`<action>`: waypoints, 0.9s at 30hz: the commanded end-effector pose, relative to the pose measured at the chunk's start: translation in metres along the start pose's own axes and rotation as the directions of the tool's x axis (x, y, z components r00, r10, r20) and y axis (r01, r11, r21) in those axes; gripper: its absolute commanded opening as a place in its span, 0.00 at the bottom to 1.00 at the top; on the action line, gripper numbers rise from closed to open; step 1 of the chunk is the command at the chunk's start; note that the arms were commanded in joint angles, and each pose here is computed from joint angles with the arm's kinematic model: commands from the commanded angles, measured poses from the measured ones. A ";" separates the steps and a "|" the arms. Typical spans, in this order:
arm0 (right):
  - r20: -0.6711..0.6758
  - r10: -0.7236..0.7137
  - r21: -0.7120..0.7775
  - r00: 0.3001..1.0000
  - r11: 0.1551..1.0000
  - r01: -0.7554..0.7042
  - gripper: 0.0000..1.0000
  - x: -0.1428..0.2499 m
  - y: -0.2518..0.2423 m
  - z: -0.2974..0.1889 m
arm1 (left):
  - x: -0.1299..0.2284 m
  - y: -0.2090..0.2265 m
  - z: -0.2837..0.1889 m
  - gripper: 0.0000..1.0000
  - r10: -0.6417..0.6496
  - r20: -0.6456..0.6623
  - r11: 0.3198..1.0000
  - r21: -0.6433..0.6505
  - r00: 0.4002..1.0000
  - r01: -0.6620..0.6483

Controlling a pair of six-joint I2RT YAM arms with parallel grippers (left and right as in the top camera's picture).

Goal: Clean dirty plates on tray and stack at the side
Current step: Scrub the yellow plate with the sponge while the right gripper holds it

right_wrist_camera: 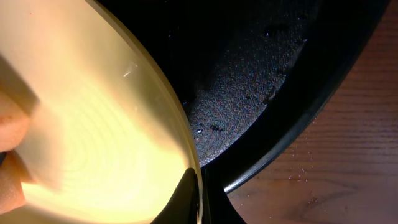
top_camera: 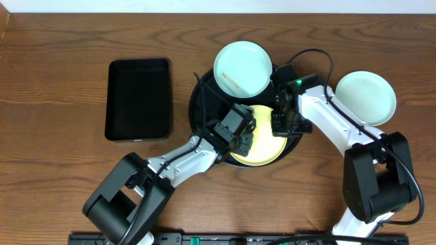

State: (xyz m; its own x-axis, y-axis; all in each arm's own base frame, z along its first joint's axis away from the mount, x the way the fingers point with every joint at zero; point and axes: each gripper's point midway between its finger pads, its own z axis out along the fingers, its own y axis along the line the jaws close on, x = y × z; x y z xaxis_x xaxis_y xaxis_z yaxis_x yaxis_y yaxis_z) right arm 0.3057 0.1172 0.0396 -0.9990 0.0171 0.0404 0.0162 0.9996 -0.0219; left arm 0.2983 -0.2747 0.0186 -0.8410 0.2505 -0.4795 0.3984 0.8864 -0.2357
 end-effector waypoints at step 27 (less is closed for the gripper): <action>0.004 -0.026 -0.020 1.000 0.999 0.026 0.01 0.004 0.004 -0.005 | -0.013 0.013 0.012 0.08 0.006 0.080 0.998 -0.070 0.997 0.000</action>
State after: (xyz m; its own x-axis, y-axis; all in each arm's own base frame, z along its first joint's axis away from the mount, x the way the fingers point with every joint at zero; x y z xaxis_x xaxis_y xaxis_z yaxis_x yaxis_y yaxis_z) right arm 0.3052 0.1184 0.0396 -0.9990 0.0133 0.0435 0.0127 0.9998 -0.0144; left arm 0.3184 -0.2770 0.0226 -0.8030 0.2164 -0.5553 0.3846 0.8999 -0.2054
